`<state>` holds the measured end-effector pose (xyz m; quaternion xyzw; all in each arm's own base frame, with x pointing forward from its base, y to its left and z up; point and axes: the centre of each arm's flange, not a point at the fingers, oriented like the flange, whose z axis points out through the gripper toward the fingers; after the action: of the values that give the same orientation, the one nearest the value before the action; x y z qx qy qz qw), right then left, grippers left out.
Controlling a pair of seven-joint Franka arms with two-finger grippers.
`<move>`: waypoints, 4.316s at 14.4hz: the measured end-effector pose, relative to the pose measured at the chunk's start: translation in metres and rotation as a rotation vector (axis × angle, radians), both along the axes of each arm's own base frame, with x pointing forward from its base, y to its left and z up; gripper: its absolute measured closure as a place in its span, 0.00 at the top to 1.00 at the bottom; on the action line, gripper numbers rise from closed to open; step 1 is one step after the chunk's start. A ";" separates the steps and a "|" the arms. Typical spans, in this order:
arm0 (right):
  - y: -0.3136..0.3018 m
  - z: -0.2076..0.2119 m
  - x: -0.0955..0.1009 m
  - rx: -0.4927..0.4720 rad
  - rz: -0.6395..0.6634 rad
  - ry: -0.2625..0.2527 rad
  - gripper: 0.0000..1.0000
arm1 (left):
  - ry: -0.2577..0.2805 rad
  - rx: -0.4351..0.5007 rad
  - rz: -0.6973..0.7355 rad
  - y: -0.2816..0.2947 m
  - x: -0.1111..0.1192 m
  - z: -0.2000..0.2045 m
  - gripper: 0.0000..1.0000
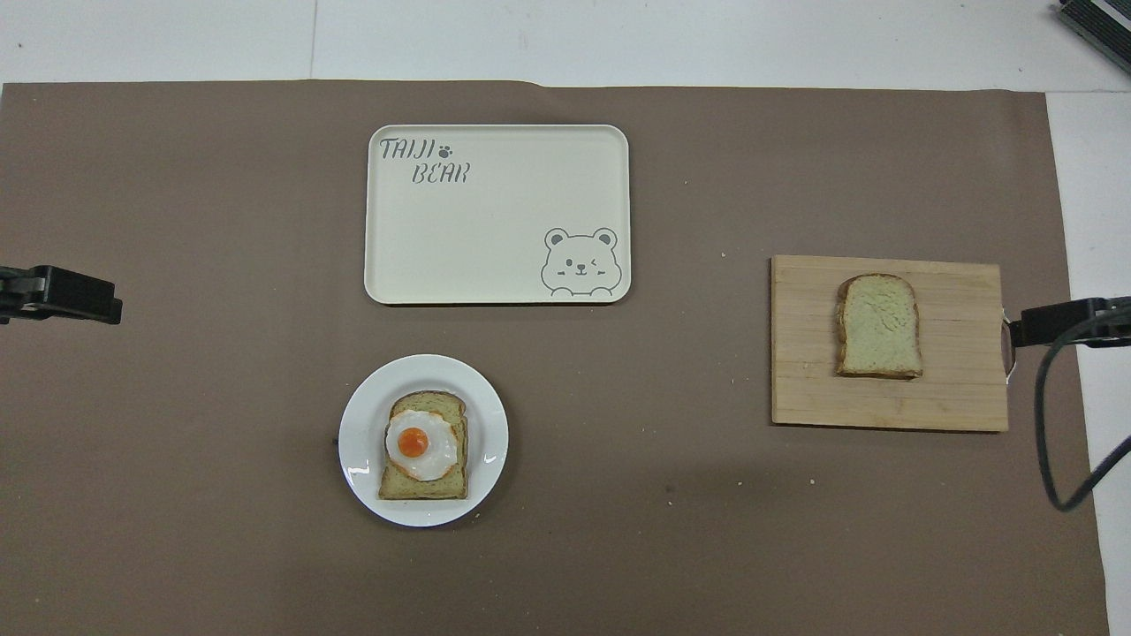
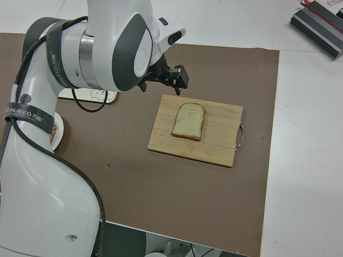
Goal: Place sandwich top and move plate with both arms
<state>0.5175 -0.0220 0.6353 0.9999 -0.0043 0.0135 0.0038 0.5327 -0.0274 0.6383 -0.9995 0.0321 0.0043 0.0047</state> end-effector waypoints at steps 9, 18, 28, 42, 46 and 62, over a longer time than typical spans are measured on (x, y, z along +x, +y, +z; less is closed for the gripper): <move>0.002 -0.086 0.039 0.003 0.001 0.003 1.00 | 0.000 0.000 0.000 0.000 0.000 0.000 1.00; -0.031 -0.187 0.075 0.016 -0.017 0.030 1.00 | 0.000 0.000 0.000 0.000 0.000 0.000 1.00; -0.040 -0.228 0.080 0.015 -0.032 0.045 1.00 | 0.000 0.000 0.000 0.000 0.000 0.000 1.00; -0.074 -0.268 0.076 0.129 0.005 -0.014 1.00 | 0.000 0.000 0.000 0.000 0.000 0.000 1.00; -0.084 -0.301 0.072 0.127 0.008 0.015 1.00 | 0.000 0.000 0.000 0.000 0.000 0.000 1.00; -0.069 -0.325 0.074 0.138 -0.007 0.032 0.90 | 0.000 0.000 0.000 0.000 0.000 0.000 1.00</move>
<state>0.5913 -0.0913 0.3101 0.9978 -0.0084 -0.0029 -0.0652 0.5327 -0.0274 0.6383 -0.9995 0.0321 0.0043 0.0047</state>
